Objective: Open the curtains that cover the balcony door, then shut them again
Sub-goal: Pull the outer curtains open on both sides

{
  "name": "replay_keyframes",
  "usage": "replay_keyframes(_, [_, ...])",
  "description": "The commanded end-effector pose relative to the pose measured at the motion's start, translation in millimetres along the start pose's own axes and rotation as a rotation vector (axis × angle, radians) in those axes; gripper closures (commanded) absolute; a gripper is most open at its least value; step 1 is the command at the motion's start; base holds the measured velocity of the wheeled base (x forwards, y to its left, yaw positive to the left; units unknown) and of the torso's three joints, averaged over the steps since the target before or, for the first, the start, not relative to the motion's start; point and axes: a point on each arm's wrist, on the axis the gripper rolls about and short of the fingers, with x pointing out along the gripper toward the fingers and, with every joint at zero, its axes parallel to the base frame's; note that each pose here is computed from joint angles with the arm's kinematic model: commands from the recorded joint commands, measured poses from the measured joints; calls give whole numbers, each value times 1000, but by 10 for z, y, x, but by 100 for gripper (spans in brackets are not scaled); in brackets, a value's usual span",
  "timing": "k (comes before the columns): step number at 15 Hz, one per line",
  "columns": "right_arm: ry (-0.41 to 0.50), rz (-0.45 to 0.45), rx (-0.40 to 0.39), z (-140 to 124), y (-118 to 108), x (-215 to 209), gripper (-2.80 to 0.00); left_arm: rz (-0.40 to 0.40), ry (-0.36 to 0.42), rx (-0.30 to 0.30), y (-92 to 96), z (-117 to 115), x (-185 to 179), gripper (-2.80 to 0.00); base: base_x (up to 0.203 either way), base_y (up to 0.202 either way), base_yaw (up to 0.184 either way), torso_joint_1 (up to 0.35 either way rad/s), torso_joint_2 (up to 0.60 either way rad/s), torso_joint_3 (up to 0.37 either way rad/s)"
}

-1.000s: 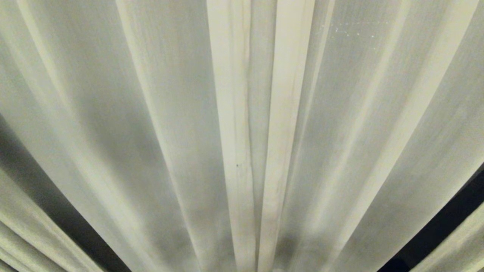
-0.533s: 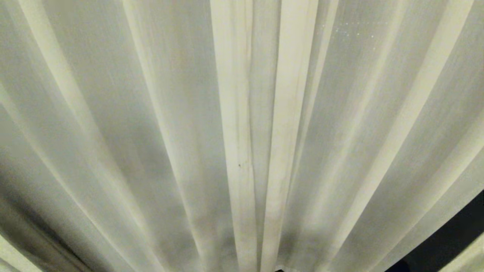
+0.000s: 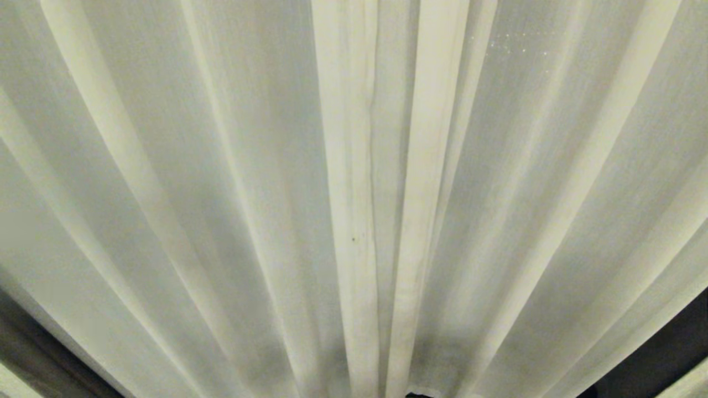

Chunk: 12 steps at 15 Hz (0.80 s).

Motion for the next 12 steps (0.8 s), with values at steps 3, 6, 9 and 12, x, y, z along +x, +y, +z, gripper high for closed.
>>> replay_keyframes(3, [1,1,0,0,0,1,0,6,200,9,16,-312,442,0,0,0,0,0,0,0])
replay_keyframes(6, [0,1,0,0,0,0,0,-27,203,15,46,-578,270,0,0,0,0,0,0,0])
replay_keyframes(9, [0,1,0,0,0,0,0,-46,213,26,-18,-1106,-8,0,0,0,0,0,0,0])
replay_keyframes(12, [0,1,0,0,0,0,0,-62,178,61,-78,-1272,-245,0,0,0,0,0,0,0])
